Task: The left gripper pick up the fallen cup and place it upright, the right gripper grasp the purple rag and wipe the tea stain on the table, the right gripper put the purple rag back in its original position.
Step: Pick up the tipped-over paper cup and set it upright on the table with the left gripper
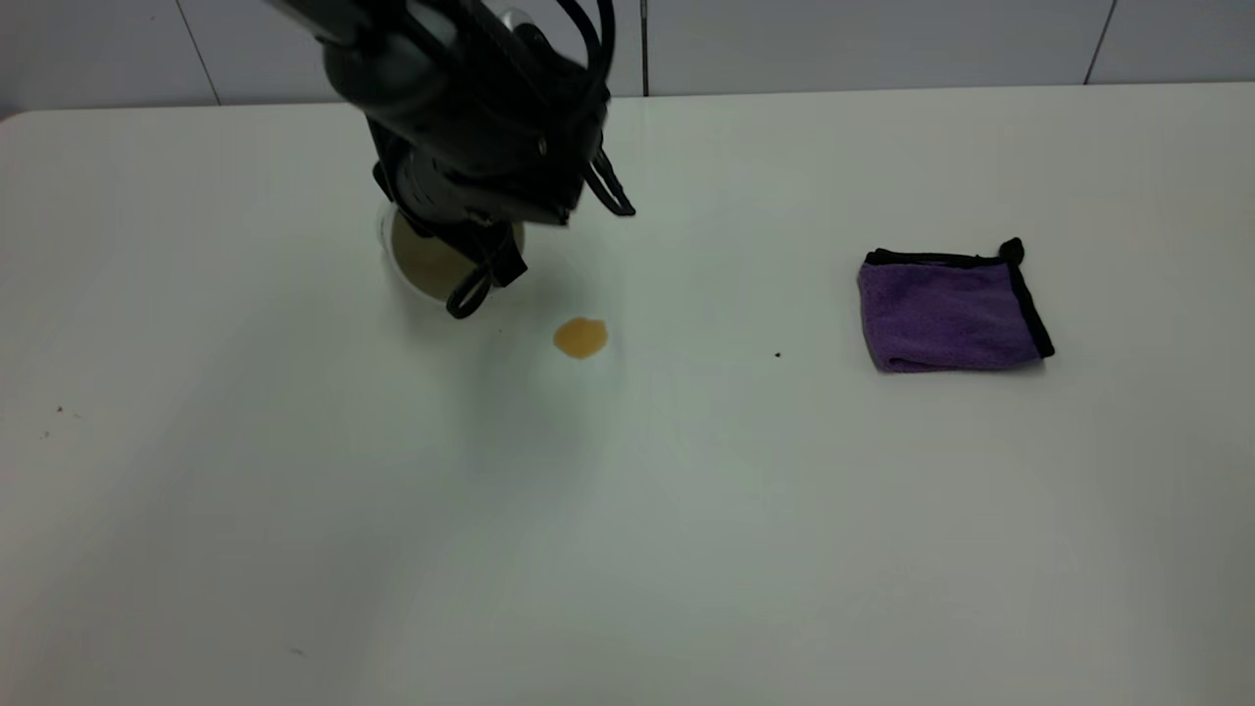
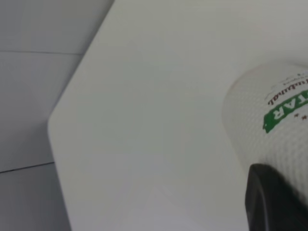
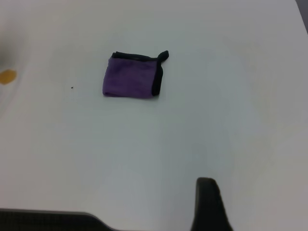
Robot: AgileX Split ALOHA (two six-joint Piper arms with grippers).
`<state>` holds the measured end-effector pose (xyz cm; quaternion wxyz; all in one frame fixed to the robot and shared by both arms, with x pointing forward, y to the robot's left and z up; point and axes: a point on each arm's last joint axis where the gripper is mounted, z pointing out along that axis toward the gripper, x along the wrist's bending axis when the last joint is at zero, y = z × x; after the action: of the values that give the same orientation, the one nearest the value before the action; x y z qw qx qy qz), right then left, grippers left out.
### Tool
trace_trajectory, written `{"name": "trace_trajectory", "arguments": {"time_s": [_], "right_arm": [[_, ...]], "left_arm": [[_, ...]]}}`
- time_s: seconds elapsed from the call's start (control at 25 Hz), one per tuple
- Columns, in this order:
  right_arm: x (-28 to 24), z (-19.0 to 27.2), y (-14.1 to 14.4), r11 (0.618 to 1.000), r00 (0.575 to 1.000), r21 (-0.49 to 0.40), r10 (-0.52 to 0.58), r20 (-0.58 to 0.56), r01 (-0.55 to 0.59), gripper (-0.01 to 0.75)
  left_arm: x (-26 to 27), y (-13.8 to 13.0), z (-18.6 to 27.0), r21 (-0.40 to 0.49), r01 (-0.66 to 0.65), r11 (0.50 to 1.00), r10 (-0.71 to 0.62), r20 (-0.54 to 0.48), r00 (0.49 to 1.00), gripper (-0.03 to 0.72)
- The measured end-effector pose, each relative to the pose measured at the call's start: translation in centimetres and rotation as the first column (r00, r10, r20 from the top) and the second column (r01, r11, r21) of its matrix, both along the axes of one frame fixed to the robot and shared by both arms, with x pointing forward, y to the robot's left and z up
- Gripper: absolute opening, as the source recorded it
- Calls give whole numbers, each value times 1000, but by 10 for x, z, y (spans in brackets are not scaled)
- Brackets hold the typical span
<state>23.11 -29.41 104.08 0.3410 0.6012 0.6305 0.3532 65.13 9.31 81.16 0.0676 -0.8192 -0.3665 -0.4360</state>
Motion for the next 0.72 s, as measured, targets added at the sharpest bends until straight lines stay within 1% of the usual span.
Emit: {"name": "trace_trajectory", "arguments": {"time_s": [0.08, 0.12, 0.16, 0.24, 0.32, 0.4, 0.44, 0.52, 0.56, 0.64, 0.72], "right_arm": [[0, 0, 0, 1000, 1000, 0, 0, 0, 0, 533], [0, 0, 0, 1000, 1000, 0, 0, 0, 0, 533], [0, 0, 0, 1000, 1000, 0, 0, 0, 0, 533], [0, 0, 0, 1000, 1000, 0, 0, 0, 0, 533], [0, 0, 0, 1000, 1000, 0, 0, 0, 0, 533], [0, 0, 0, 1000, 1000, 0, 0, 0, 0, 533], [0, 0, 0, 1000, 1000, 0, 0, 0, 0, 533], [0, 0, 0, 1000, 1000, 0, 0, 0, 0, 533], [0, 0, 0, 1000, 1000, 0, 0, 0, 0, 533], [0, 0, 0, 1000, 1000, 0, 0, 0, 0, 533], [0, 0, 0, 1000, 1000, 0, 0, 0, 0, 533]], "left_arm": [[4, 8, 13, -72, -16, 997, 11, -79, 997, -26], [6, 15, 21, -112, -47, 993, 34, -116, 993, -26], [9, 22, 28, -129, -62, 990, 41, -155, 987, -26], [14, 32, 38, -176, -99, 979, 54, -243, 968, -26], [21, 40, 44, -235, -119, 965, 32, -342, 939, -26], [27, 42, 50, -330, -142, 933, -10, -421, 907, -26], [30, 46, 51, -364, -141, 920, -42, -451, 892, -26], [37, 47, 57, -456, -162, 875, -94, -488, 868, -26], [40, 49, 59, -488, -170, 856, -117, -504, 856, -26], [47, 54, 60, -521, -187, 833, -146, -533, 833, -26], [53, 57, 56, -527, -209, 824, -150, -558, 816, -26]]}}
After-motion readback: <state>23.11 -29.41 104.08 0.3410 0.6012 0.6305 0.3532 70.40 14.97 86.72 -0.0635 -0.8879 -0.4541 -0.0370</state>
